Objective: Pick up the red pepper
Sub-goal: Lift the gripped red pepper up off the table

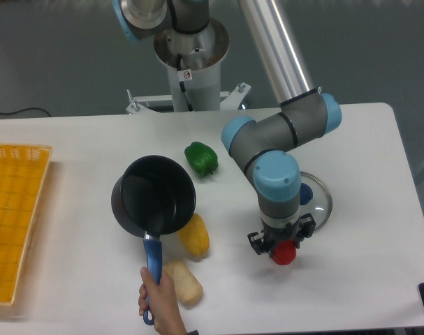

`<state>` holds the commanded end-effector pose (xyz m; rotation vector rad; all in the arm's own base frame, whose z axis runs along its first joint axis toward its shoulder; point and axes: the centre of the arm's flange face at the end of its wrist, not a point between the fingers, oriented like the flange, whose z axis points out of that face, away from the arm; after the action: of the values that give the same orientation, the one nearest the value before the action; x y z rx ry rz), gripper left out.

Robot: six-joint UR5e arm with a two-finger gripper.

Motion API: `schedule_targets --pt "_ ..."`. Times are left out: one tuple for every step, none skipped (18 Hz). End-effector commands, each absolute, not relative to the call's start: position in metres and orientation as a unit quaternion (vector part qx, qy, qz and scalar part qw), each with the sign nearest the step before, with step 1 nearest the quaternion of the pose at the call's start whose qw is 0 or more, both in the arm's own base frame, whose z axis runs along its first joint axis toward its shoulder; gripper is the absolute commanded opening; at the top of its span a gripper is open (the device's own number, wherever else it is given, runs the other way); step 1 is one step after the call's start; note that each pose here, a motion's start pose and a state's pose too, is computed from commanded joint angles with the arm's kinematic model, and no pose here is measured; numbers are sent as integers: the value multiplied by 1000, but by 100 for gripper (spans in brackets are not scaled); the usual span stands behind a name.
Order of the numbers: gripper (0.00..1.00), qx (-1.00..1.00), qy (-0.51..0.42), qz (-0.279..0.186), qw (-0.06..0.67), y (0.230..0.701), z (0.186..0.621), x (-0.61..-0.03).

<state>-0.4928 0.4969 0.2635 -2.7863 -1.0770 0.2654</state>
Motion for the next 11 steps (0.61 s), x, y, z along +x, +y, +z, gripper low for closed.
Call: schedule_targets --pt "33 -933 -342 86 70 495 269 -491" --pt "33 -940 -324 82 64 491 273 -490" --pt "33 -947 -305 78 54 487 278 -489" --pt "33 -954 -286 74 49 483 286 -490" --pt "33 -959 -271 66 41 478 291 -489" --pt "33 -964 -257 58 37 474 295 -488" --pt "33 -968 -246 49 34 468 300 -489" --pt "33 -971 -233 41 30 462 304 -491" --pt "33 -976 -212 32 28 459 309 -491" --pt "33 -981 -194 22 23 454 314 -493" --pt "33 -984 -176 11 20 450 322 -494"
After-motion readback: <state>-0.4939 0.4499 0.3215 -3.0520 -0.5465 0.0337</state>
